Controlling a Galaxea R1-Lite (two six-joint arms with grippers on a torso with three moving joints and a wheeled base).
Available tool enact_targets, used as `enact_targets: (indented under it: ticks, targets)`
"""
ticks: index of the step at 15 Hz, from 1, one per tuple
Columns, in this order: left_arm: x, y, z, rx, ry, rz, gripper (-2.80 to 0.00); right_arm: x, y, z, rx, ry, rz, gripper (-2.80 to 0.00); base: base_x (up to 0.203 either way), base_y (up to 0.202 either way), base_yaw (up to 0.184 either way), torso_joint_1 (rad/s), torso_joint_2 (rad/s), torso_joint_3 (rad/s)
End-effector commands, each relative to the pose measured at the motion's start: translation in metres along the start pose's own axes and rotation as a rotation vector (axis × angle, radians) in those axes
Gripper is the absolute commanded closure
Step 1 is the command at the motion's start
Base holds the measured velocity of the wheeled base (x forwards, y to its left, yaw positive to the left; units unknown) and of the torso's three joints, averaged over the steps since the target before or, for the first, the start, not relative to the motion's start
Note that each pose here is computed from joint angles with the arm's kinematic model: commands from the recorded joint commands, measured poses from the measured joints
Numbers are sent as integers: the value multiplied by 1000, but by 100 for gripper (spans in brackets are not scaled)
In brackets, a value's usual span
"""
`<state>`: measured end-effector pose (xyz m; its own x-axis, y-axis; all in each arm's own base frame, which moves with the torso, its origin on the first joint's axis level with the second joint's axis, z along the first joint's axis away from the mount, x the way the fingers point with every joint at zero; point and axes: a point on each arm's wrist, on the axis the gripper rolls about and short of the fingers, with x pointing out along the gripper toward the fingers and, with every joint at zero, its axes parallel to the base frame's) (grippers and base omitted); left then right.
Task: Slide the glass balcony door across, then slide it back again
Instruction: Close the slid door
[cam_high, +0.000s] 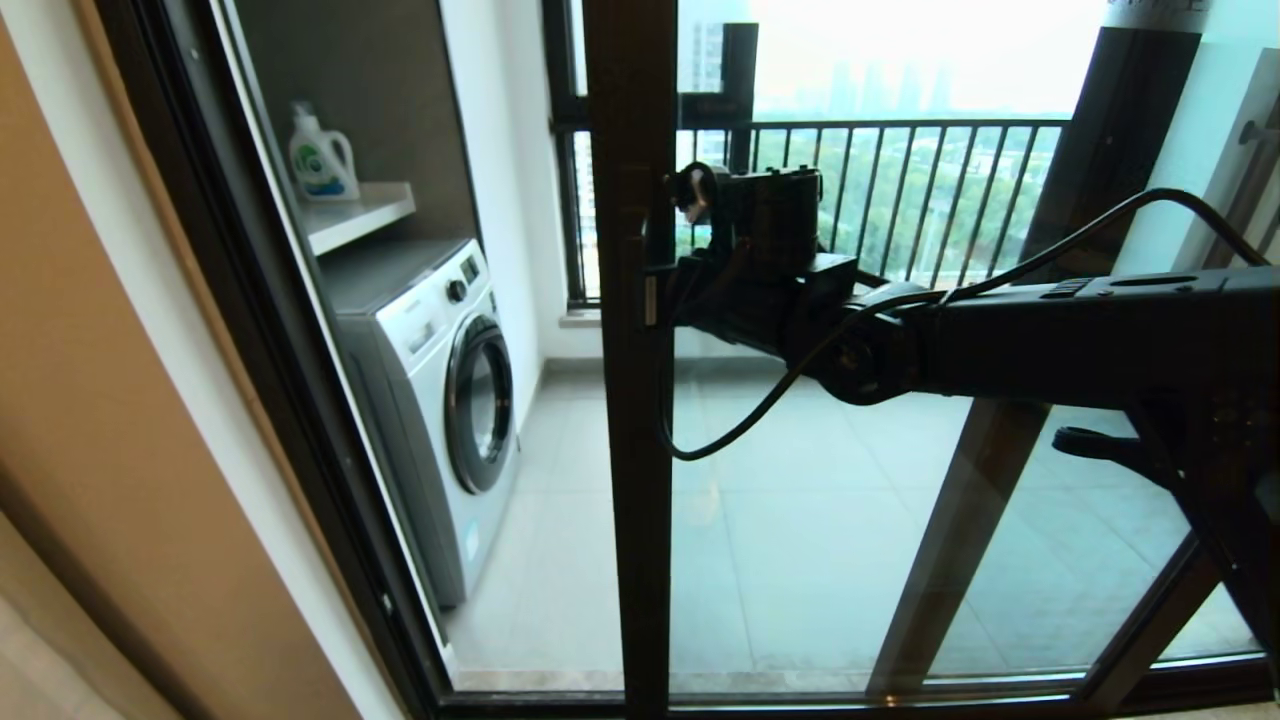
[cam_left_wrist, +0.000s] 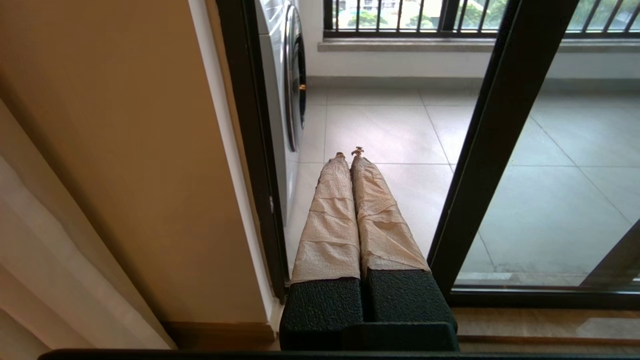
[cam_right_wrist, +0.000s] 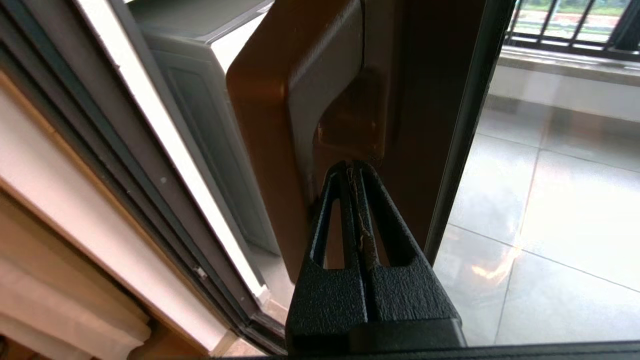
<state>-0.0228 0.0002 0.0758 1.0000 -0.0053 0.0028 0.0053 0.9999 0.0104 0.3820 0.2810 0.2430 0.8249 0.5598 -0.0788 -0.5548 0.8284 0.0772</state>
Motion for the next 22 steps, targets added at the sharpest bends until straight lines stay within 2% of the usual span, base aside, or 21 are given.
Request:
enact_targets:
  ticks: [1,7,10,14,18,22]
  targets:
    - [0,0,0,0,1,1,0,4,10,-3,-2,5,20,0,0,0,0,0,0,0]
    - [0,0,0,0,1,1,0,7,22,-5,-4,18,41,0,0,0,0,0,0,0]
    - [0,0,0,0,1,1,0,0,20,5,-2,-11,-48,0,0,0,0,0,0,0]
    - [0,0,0,0,1,1,0,-27,16,21,-2,-9,-73,0,0,0,0,0,0,0]
    - [0,0,0,0,1,1,0,-76,3,39,-1,-3,-121,0,0,0,0,0,0,0]
    - [0,0,0,0,1,1,0,-177,-14,61,2,-35,-240,0,0,0,0,0,0,0]
